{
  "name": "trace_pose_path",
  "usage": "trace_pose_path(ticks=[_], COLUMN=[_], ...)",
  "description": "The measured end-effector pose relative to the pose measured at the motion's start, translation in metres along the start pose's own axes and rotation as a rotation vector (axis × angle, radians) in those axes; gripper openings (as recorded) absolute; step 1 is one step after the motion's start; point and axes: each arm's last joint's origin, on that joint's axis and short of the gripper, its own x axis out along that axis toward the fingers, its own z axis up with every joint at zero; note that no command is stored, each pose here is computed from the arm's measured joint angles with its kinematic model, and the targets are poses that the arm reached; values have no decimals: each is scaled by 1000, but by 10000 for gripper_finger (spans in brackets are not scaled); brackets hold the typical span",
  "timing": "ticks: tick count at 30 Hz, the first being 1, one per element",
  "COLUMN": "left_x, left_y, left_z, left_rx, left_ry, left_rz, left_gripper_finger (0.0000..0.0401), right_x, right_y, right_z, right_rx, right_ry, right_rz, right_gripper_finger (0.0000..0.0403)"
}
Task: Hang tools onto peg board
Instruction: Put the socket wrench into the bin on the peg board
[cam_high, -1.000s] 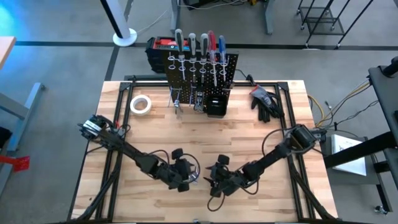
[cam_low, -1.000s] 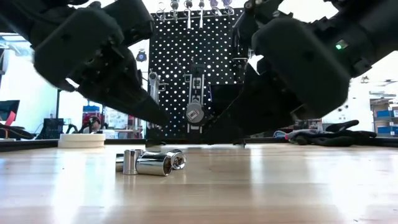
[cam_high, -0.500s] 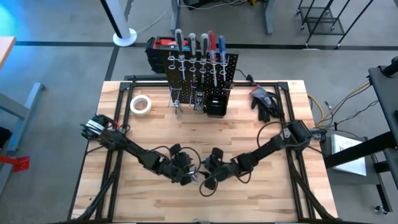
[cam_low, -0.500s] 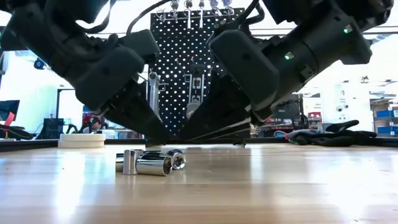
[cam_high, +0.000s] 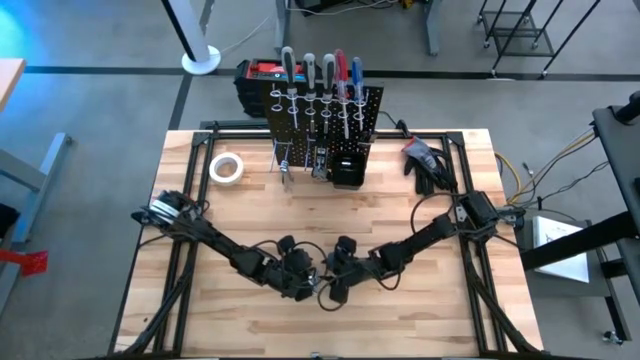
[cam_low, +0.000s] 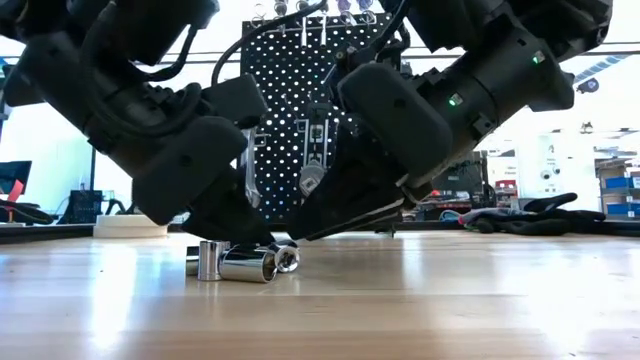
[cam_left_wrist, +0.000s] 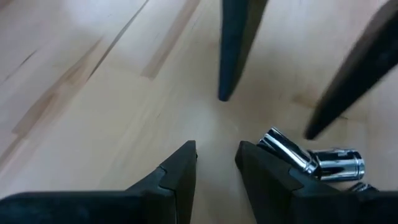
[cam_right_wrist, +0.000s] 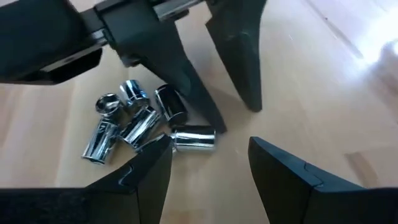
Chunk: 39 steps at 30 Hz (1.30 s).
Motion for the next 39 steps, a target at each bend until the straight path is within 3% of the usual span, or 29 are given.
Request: trace_pose_path(ticks=[8,23,31,39], left_x=[1,-13,-21,-23], left_y=[-8,-10,-9,-8], left_z=[10,24,29,23], left_rx=[41,49,50,44], left_ry=[-10,7,2,48], left_rz=[-33,-18,-19,4], left_gripper_finger=[114,114,114,114], right_x=[0,0,27,32], right_y=[-2,2,-4,-4], right_z=[-5,-5,-4,0], right_rx=[-57,-161,-244,-239], right_ry=[53,82,60,126], right_rz=[-16,114,175,167], right_gripper_finger=[217,210,207,158])
